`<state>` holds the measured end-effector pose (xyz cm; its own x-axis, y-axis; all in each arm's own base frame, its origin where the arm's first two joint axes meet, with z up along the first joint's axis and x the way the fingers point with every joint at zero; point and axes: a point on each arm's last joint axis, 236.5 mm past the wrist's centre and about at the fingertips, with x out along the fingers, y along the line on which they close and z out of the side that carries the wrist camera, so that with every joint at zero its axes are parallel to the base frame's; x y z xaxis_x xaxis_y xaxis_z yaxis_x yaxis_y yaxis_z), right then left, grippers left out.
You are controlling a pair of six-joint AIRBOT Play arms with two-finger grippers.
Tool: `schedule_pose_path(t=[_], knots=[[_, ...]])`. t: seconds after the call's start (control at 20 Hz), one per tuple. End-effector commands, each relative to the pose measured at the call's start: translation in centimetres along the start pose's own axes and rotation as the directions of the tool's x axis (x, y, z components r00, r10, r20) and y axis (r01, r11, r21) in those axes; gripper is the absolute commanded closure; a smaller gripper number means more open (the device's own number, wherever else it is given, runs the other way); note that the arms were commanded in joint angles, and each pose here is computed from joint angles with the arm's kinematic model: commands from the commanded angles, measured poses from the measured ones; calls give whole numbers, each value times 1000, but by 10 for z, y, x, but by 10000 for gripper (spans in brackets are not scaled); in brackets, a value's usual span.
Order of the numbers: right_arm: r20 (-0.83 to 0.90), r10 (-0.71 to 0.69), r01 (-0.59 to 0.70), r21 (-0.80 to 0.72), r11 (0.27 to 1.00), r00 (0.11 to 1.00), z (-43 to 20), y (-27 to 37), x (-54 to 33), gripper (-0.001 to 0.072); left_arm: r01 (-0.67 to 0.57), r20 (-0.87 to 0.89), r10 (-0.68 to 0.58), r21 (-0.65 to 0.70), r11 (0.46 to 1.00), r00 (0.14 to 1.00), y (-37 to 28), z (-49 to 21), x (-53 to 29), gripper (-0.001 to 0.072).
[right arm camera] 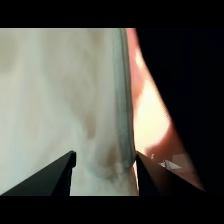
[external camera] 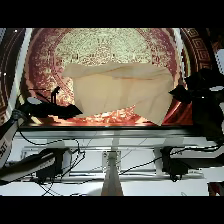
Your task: Fold the clothes and pants, and hang the long-sleeved shirts on hangers.
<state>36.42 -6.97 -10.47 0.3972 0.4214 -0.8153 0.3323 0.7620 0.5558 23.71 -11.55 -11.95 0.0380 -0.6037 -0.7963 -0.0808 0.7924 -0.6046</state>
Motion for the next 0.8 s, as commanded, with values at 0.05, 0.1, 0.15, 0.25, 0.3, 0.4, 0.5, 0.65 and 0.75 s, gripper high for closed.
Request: schedule_pose_path(t=[0.05, 0.1, 0.15, 0.25, 0.3, 0.4, 0.5, 0.65, 0.75], knots=[[0, -1, 1, -1, 1000, 1000, 0, 0, 0, 302, -33, 18, 32, 53, 998, 999, -8, 1, 16, 622], [-4, -4, 4, -4, 1000, 1000, -1, -1, 0, 302, -25, 19, 24, 62, 998, 1000, -11, 1, 16, 686], [-11, -6, 6, -8, 1000, 1000, -3, -2, 0, 302, -15, 25, 13, 62, 998, 1000, -13, 3, 16, 686], [-24, -26, 25, -24, 999, 999, -6, -6, 0, 302, 8, 52, -13, 85, 996, 999, -22, 13, 13, 686], [-32, -42, 41, -37, 998, 999, -8, -10, 0, 303, 13, 69, -19, 99, 995, 997, -26, 20, 9, 686], [-37, -59, 57, -49, 997, 998, -9, -14, -1, 358, 10, 118, -27, 139, 990, 993, -37, 44, -3, 686], [-31, -46, 45, -47, 998, 998, -7, -11, 0, 417, 6, 176, -38, 181, 983, 984, -51, 70, -19, 686], [-33, -34, 32, -68, 997, 999, -8, -6, 2, 360, -2, 252, -57, 228, 974, 966, -68, 102, -43, 685], [-73, -22, 16, -86, 996, 997, -17, 3, 9, 361, -7, 281, -65, 247, 969, 957, -75, 113, -53, 685]])
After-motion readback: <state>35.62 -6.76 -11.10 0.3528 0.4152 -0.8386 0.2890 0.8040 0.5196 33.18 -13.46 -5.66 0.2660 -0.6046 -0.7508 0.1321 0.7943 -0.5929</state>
